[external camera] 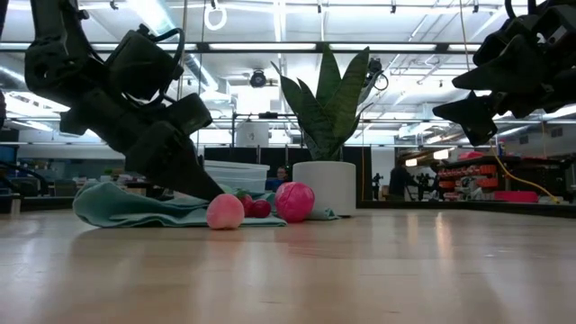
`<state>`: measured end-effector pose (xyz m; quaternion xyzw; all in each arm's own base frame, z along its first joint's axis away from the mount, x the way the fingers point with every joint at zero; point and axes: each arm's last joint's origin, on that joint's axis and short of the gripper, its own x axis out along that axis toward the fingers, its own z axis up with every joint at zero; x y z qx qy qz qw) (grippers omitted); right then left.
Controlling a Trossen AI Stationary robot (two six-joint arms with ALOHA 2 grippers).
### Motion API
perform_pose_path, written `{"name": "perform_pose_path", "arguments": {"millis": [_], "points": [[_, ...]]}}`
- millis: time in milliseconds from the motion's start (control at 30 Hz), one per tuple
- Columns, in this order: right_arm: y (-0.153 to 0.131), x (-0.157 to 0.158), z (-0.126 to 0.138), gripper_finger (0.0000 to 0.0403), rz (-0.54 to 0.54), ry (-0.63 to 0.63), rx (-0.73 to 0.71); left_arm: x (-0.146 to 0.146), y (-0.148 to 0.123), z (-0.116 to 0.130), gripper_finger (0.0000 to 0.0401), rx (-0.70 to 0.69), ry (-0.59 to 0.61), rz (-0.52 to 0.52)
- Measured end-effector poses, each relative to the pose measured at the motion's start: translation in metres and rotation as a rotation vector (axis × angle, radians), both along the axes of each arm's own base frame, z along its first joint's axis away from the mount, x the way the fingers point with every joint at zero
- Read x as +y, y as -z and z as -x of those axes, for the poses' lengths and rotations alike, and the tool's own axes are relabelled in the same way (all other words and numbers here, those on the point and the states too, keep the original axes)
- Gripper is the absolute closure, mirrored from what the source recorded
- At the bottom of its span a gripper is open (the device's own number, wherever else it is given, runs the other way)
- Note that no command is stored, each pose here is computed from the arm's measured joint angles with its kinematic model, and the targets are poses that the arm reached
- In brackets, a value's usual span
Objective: Pick and placing Produce into tupperware
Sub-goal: Put the strawberry into the transparent bin
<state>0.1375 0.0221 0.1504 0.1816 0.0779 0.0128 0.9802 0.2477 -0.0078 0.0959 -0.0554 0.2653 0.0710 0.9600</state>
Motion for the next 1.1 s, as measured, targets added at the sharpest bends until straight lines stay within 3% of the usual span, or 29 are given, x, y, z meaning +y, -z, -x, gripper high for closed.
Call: {"name": "perform_pose_path", "arguments": {"millis": [333, 733, 1100], "points": [[0.0001, 0.0, 0.0, 0.0157, 0.0, 0.0, 0.001, 0.0006, -0.0001, 0.0, 0.0297, 0.0, -0.002, 0.0], [0.0, 0.0, 0.0, 0.0157, 0.0, 0.0, 0.0, 0.0005, -0.0021, -0.0012, 0.0304, -0.024, -0.002, 0.0], [0.0, 0.0, 0.0, 0.0157, 0.0, 0.0, 0.0, 0.0004, -0.0021, -0.0011, 0.0349, -0.023, -0.001, -0.001]]}}
